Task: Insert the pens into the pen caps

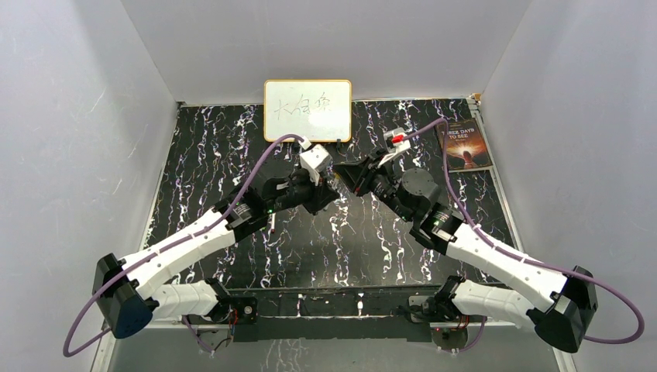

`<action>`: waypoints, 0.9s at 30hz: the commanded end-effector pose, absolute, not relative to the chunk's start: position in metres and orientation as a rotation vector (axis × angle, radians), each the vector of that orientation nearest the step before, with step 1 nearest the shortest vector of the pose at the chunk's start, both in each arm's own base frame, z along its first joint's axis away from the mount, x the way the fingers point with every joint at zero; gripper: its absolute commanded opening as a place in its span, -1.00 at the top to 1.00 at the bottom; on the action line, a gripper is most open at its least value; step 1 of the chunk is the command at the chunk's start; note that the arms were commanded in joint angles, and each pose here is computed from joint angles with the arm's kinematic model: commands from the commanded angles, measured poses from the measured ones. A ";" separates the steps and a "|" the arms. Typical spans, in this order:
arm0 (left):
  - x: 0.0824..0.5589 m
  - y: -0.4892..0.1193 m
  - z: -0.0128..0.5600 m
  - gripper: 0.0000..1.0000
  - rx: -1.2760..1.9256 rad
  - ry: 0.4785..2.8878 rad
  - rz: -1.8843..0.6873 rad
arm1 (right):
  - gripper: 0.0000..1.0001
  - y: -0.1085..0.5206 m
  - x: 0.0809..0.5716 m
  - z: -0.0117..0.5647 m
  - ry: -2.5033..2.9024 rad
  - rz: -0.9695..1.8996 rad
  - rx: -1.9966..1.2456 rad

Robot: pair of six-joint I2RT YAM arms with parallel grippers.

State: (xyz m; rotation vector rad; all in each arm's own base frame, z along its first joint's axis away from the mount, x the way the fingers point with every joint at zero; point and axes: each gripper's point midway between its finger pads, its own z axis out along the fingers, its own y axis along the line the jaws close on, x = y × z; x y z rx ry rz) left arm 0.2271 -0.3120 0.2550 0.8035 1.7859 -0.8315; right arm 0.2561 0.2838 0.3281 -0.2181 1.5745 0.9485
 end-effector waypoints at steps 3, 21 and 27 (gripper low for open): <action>0.251 -0.323 0.342 1.00 0.711 1.529 -0.832 | 1.00 0.302 0.218 0.255 1.790 1.040 -0.387; 0.270 -0.318 0.383 1.00 0.645 1.435 -0.796 | 1.00 0.302 0.199 0.194 1.930 1.060 -0.391; 0.277 -0.320 0.391 1.00 0.639 1.420 -0.791 | 1.00 0.303 0.194 0.182 1.954 1.059 -0.399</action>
